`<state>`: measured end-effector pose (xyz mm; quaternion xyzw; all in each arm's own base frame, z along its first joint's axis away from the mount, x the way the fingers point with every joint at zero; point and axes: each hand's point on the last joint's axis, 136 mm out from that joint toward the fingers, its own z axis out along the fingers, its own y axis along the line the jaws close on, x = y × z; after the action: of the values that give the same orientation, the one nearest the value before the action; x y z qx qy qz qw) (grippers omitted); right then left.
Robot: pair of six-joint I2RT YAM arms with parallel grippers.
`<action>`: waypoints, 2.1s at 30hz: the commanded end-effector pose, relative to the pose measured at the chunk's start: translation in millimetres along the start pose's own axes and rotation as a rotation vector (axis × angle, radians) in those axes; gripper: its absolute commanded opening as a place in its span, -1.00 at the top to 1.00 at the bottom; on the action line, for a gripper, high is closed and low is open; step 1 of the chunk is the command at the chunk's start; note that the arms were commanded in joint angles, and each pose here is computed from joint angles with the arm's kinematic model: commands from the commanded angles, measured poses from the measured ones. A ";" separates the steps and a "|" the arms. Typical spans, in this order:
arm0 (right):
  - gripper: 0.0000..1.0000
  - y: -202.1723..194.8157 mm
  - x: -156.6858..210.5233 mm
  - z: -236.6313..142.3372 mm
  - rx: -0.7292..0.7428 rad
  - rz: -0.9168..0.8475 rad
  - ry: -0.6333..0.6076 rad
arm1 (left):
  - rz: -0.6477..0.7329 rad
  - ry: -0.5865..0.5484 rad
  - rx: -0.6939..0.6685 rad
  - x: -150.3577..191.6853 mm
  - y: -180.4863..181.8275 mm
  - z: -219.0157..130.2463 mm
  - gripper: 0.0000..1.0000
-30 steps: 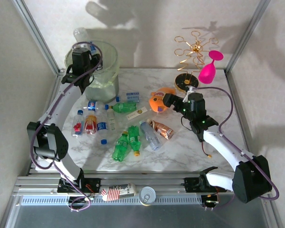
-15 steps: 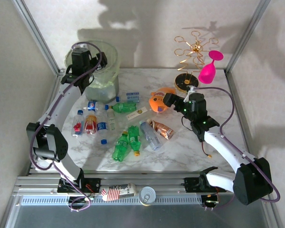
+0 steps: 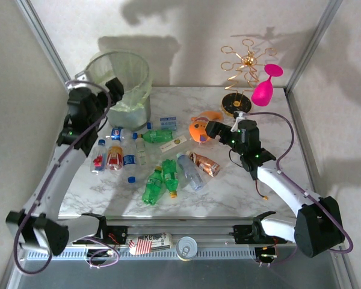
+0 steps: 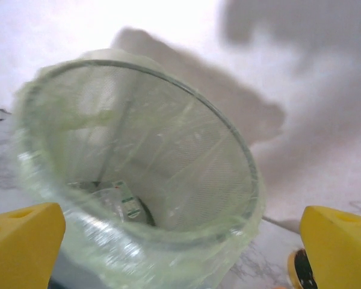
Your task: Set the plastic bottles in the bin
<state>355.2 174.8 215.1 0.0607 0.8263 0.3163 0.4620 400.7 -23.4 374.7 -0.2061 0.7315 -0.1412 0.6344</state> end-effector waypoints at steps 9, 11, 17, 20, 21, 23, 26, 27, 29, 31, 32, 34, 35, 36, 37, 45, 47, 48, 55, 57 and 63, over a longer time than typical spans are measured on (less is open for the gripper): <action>-0.97 2.0 -1.0 4.1 -0.031 -0.017 -0.019 | -0.175 -0.076 -0.445 85.4 154.7 -48.5 -0.99; -0.98 2.1 -0.1 4.7 -0.033 -0.015 -0.013 | -0.212 -0.035 -0.475 107.2 174.9 -45.0 -0.99; -0.97 0.6 2.0 3.5 -0.028 -0.003 -0.008 | -0.215 0.132 -0.572 154.7 216.7 -28.6 -0.99; -0.98 -0.6 1.9 3.4 -0.023 0.003 -0.011 | -0.201 0.232 -0.555 178.5 220.3 -16.7 -0.99; -0.98 -0.5 1.4 3.4 -0.024 0.006 -0.012 | -0.201 0.266 -0.542 186.8 219.6 -12.4 -0.99; -0.98 0.3 0.5 3.3 -0.026 0.005 -0.014 | -0.192 0.327 -0.539 201.6 221.4 -5.5 -0.99; -0.98 1.2 0.2 3.4 -0.027 0.000 -0.013 | -0.172 0.384 -0.580 217.6 231.7 -2.5 -0.99; -0.97 0.8 -0.1 3.2 -0.024 -0.003 -0.013 | -0.171 0.394 -0.588 221.3 233.6 -2.5 -0.99; -0.98 -0.6 0.5 2.5 -0.018 -0.006 -0.014 | -0.166 0.394 -0.598 223.1 236.4 -3.8 -0.99; -0.98 -2.1 0.7 1.6 -0.013 -0.007 -0.017 | -0.158 0.394 -0.611 223.7 238.9 -5.6 -0.99; -0.97 -1.8 0.9 1.4 -0.014 -0.009 -0.018 | -0.158 0.398 -0.613 224.6 239.3 -6.0 -0.99; -0.98 -3.2 1.4 1.4 -0.010 -0.009 -0.019 | -0.161 0.423 -0.613 231.1 239.7 -6.2 -0.99; -0.98 -3.4 2.0 1.4 -0.010 -0.010 -0.018 | -0.167 0.436 -0.613 234.5 239.9 -6.2 -0.99; -0.98 -4.3 2.2 1.4 -0.007 -0.010 -0.018 | -0.173 0.450 -0.612 238.6 239.9 -6.3 -0.99; -0.98 -4.0 2.1 1.2 -0.008 -0.010 -0.019 | -0.178 0.461 -0.613 242.1 240.4 -6.8 -0.99; -0.98 -6.4 3.5 0.4 0.001 -0.013 -0.020 | -0.154 0.462 -0.676 248.4 253.8 -11.8 -0.97; -0.98 -6.9 3.1 -0.2 0.003 -0.012 -0.021 | -0.150 0.465 -0.687 250.1 256.3 -12.3 -0.95; -0.98 -7.0 3.3 -0.6 0.004 -0.013 -0.022 | -0.146 0.468 -0.693 251.5 257.7 -12.8 -0.92; -0.98 -8.4 2.2 -3.0 0.014 -0.013 -0.029 | -0.117 0.475 -0.764 258.3 273.2 -18.4 -0.70; -0.98 -8.7 2.3 -3.0 0.016 -0.013 -0.029 | -0.112 0.485 -0.775 259.7 275.3 -17.2 -0.66; -0.98 -10.5 2.7 -3.7 0.024 -0.012 -0.028 | -0.111 0.493 -0.771 261.1 274.9 -16.0 -0.44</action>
<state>355.1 173.0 210.5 0.0643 0.8227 0.3164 0.4678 327.3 84.8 21.9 -0.4237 0.8462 0.0459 0.3199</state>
